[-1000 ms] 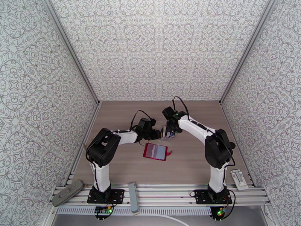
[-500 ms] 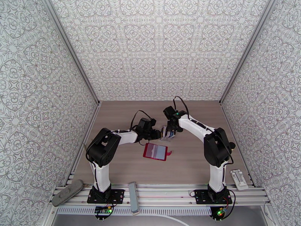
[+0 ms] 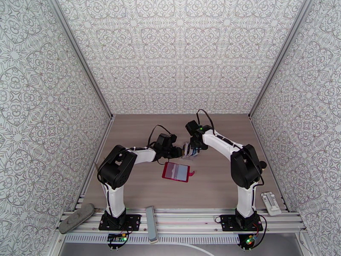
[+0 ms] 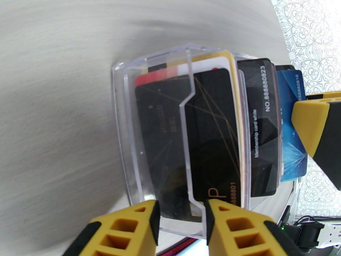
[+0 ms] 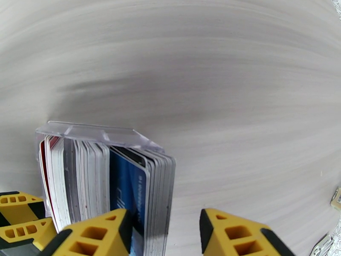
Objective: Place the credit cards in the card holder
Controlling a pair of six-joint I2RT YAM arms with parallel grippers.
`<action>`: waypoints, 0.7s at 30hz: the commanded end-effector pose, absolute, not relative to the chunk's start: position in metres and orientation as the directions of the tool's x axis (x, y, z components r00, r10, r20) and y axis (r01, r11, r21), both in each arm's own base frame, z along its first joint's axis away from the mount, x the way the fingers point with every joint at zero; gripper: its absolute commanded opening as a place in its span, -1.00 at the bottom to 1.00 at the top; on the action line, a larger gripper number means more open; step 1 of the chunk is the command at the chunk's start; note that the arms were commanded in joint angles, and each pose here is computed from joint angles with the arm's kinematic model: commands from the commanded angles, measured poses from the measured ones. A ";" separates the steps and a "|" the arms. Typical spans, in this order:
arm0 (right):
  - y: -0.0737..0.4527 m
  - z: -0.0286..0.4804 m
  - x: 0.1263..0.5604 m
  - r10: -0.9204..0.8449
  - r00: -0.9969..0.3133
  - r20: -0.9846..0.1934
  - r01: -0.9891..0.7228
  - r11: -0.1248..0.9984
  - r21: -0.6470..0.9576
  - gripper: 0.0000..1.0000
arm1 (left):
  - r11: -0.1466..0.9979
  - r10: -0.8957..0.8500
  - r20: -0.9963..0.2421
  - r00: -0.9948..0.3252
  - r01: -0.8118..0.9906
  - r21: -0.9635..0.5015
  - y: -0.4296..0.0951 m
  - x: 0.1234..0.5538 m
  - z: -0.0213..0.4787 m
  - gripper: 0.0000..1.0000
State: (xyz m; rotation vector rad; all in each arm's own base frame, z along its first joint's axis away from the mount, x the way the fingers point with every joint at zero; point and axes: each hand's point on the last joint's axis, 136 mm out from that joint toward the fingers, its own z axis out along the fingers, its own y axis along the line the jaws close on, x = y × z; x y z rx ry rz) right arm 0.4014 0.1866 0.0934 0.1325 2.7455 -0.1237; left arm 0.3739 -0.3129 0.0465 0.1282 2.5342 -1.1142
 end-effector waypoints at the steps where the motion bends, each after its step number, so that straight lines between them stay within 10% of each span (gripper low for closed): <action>1: 0.167 0.100 0.400 0.067 -0.921 -0.385 0.127 0.983 -0.131 -0.08 | 0.703 -0.069 -0.298 -0.952 0.166 -0.691 -0.308 0.367 0.024 -0.31; 21: 0.174 0.116 0.401 0.084 -0.913 -0.400 0.125 0.989 -0.078 -0.40 | 0.701 -0.083 -0.285 -0.955 0.148 -0.698 -0.306 0.368 0.022 -0.30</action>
